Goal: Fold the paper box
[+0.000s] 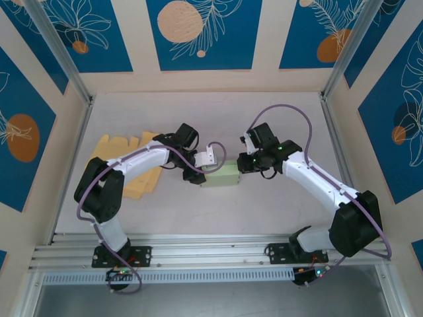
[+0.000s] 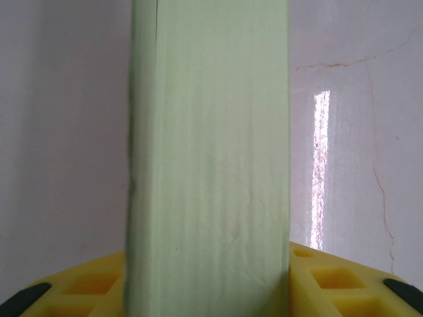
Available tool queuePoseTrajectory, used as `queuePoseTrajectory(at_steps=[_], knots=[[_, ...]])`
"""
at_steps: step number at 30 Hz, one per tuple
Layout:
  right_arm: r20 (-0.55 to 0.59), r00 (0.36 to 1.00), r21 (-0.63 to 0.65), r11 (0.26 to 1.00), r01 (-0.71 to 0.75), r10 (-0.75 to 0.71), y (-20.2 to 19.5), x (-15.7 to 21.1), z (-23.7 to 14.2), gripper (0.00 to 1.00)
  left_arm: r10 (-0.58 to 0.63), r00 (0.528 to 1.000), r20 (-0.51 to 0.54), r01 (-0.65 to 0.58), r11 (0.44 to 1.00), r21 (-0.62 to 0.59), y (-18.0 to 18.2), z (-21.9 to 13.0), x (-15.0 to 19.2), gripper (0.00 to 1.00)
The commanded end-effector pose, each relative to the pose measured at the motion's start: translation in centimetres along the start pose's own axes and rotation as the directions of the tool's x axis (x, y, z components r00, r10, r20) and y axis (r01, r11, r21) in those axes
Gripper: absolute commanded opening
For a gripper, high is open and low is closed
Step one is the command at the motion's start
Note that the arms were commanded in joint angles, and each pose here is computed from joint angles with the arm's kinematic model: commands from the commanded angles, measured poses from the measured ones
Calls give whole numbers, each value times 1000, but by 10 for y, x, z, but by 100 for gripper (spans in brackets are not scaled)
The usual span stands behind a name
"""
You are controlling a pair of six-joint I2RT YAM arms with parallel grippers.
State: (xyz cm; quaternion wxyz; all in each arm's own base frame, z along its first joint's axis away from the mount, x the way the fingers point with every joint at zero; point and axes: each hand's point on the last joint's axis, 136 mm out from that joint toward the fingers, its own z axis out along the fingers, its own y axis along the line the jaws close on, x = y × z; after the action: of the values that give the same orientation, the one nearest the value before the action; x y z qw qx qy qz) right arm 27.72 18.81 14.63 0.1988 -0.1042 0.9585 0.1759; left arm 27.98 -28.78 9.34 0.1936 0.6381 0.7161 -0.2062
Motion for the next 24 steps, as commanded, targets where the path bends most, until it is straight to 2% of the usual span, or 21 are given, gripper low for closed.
queuePoseTrajectory(at_steps=[1,16,22,24], knots=[[6,999,-13,999,-31,31,7,-5,1,15,-20,999,-39,20,1000,-5,5,6,11,46],[-11,999,92,995,-35,36,-10,-2,7,11,-20,999,-49,20,1000,-8,5,9,15,49],[-14,999,68,997,-34,35,-6,-2,10,10,-23,999,-30,22,999,-29,7,2,8,70],[-13,999,72,997,-32,33,-6,-3,9,10,-20,1000,-14,19,999,-47,8,-4,5,83]])
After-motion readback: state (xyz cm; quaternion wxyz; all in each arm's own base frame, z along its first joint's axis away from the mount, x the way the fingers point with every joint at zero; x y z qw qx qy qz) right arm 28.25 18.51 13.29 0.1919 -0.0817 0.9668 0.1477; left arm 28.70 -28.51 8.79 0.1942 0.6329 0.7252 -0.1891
